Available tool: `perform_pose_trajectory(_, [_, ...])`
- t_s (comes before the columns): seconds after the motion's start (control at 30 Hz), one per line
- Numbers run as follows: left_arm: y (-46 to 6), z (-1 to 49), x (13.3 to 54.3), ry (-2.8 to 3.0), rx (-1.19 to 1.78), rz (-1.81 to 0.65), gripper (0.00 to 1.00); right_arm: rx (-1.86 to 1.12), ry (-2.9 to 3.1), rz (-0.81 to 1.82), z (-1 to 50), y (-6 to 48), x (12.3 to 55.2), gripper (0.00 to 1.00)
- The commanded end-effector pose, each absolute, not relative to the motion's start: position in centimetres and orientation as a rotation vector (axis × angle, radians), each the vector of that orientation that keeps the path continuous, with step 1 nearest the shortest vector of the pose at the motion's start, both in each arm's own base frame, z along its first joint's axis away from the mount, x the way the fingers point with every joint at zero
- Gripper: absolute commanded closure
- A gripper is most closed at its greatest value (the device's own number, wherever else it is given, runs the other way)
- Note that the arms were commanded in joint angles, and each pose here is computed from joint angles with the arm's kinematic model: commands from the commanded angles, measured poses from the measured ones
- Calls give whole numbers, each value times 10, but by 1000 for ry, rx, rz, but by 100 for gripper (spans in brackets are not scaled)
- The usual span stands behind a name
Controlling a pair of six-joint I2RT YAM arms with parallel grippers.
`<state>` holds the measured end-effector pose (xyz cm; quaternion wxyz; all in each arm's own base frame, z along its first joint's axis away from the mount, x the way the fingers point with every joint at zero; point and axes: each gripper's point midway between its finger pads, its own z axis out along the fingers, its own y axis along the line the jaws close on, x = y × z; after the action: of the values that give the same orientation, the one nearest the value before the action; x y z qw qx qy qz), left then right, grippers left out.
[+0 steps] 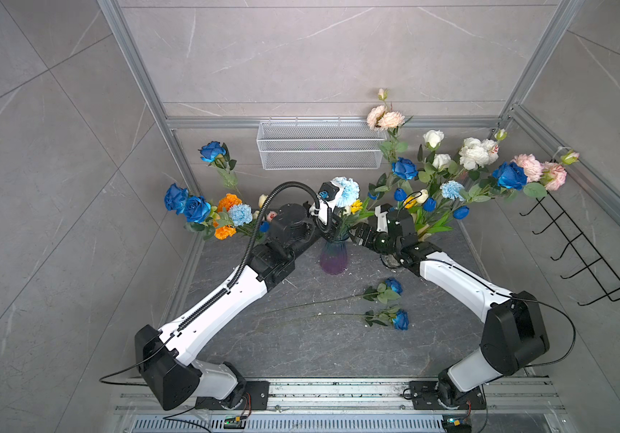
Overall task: Pick out blue flowers from the vase
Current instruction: Pick up the flower from the vase, then place the flower at the center of the board.
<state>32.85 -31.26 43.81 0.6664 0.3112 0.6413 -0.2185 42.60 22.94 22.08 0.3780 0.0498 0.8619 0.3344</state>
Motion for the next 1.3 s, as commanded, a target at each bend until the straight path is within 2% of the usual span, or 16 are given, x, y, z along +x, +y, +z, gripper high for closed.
perform_pose_trajectory(0.0, [-301,463,308,1445,719,-539,100,99,2204,818,224,228,424,7])
perform_pose_trajectory(0.3, [-243,543,243,1439,811,-474,100,37,2121,793,276,218,407,7])
perform_pose_trajectory(0.47, [-196,544,227,1591,846,-276,100,50,2071,795,300,208,392,5])
perform_pose_trajectory(0.63, [-186,499,231,1742,927,-124,100,114,2028,757,313,188,374,5])
perform_pose_trajectory(0.8, [-221,439,232,1769,1156,156,100,158,1993,731,321,167,353,5])
perform_pose_trajectory(0.9, [-253,402,227,1798,1307,189,100,157,1982,725,326,160,341,6])
perform_pose_trajectory(1.03, [-294,326,227,1872,1510,235,100,200,1982,696,327,145,330,7])
perform_pose_trajectory(1.27, [-337,224,226,1938,1693,235,100,251,2032,611,320,122,310,7])
